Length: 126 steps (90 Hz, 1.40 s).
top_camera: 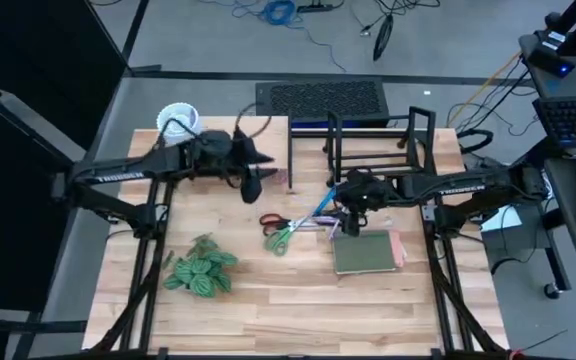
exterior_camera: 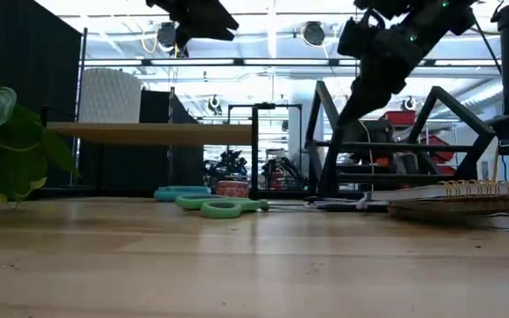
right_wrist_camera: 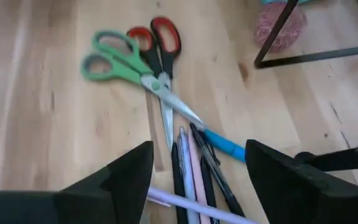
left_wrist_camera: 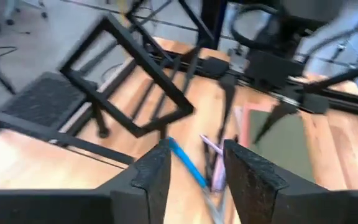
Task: Stock shelves
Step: Remove the purple pen from the white pen holder
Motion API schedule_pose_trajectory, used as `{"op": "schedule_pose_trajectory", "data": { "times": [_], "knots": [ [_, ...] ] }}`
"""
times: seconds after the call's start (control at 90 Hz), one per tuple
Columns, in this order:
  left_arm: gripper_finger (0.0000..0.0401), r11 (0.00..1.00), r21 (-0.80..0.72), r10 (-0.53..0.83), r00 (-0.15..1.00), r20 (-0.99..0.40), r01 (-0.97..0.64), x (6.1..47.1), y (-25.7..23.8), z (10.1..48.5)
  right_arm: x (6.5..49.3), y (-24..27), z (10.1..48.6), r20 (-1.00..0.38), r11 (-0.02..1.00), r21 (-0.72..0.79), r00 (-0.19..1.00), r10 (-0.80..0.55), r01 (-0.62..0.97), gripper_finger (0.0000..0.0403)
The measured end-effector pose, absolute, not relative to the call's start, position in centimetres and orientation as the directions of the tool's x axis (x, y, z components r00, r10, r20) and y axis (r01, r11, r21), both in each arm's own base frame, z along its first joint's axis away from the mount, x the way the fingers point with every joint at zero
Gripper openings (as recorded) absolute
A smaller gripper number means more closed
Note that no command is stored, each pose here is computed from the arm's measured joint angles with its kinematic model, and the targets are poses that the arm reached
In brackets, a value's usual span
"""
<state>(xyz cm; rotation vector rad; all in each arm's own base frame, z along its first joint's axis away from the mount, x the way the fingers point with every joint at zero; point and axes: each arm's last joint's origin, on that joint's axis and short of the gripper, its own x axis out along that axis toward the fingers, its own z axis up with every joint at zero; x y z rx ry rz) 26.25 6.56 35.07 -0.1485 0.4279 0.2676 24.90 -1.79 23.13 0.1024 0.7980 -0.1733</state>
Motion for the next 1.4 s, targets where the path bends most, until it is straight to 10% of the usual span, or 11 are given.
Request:
{"op": "schedule_pose_trajectory", "data": {
  "times": [0.411, 0.756, 1.4],
  "knots": [
    [0.0151, 0.585, 0.167, 0.776, 0.488, -0.400, -0.794, 20.1, 12.0, 40.2, 25.0, -1.8, 20.2, -0.608, 0.967, 0.101, 0.784, -0.125, 0.233, 0.0240],
    [0.0101, 0.249, 0.165, 0.790, 0.101, -0.605, -0.954, 14.2, 16.3, 37.8, 24.4, -1.8, 18.4, -0.499, 0.945, 0.196, 0.856, -0.133, 0.261, 0.0240],
    [0.0088, 0.287, 0.054, 0.652, 0.154, -0.743, -0.956, 12.0, 17.7, 36.7, 24.4, -1.6, 18.4, -0.500, 0.935, 0.227, 0.856, -0.127, 0.272, 0.0240]
  ]
}}
